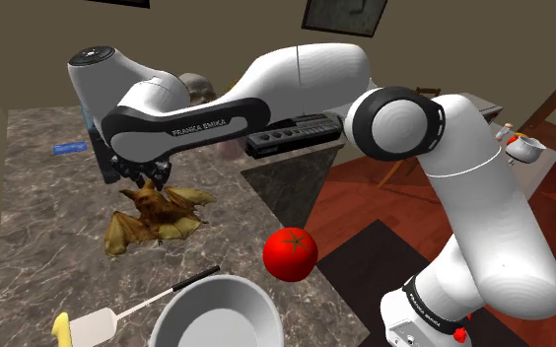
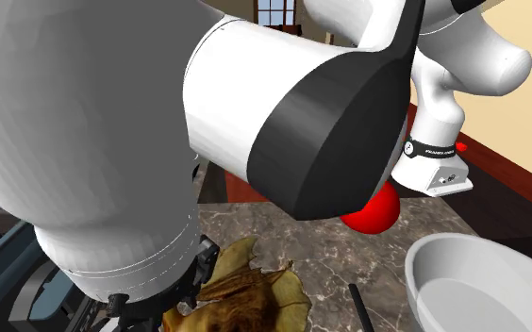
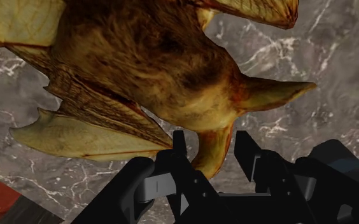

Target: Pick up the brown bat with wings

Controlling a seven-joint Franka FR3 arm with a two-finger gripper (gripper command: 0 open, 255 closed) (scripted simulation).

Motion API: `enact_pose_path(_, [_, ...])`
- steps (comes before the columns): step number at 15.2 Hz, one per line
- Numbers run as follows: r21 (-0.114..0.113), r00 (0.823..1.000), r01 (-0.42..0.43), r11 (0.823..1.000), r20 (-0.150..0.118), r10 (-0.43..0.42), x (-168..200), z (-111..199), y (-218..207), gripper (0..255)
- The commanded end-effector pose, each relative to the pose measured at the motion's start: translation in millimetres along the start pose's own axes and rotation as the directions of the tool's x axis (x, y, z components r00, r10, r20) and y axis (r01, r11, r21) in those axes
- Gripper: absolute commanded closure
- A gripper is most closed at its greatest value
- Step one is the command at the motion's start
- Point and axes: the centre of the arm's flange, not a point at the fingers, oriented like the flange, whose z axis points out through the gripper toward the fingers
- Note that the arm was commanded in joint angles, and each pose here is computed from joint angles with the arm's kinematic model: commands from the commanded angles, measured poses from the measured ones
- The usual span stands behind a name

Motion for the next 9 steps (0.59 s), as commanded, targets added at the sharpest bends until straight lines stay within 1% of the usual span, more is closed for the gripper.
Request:
enact_pose_path(1, [0.001, 1.000, 0.000, 1.000, 0.000, 0.000, 2.7, -11.0, 0.2, 255])
enact_pose_path(7, [0.001, 1.000, 0.000, 1.000, 0.000, 0.000, 8.8, -42.0, 2.4, 255])
enact_pose_path(9, [0.001, 1.000, 0.000, 1.000, 0.000, 0.000, 8.9, -42.8, 2.4, 255])
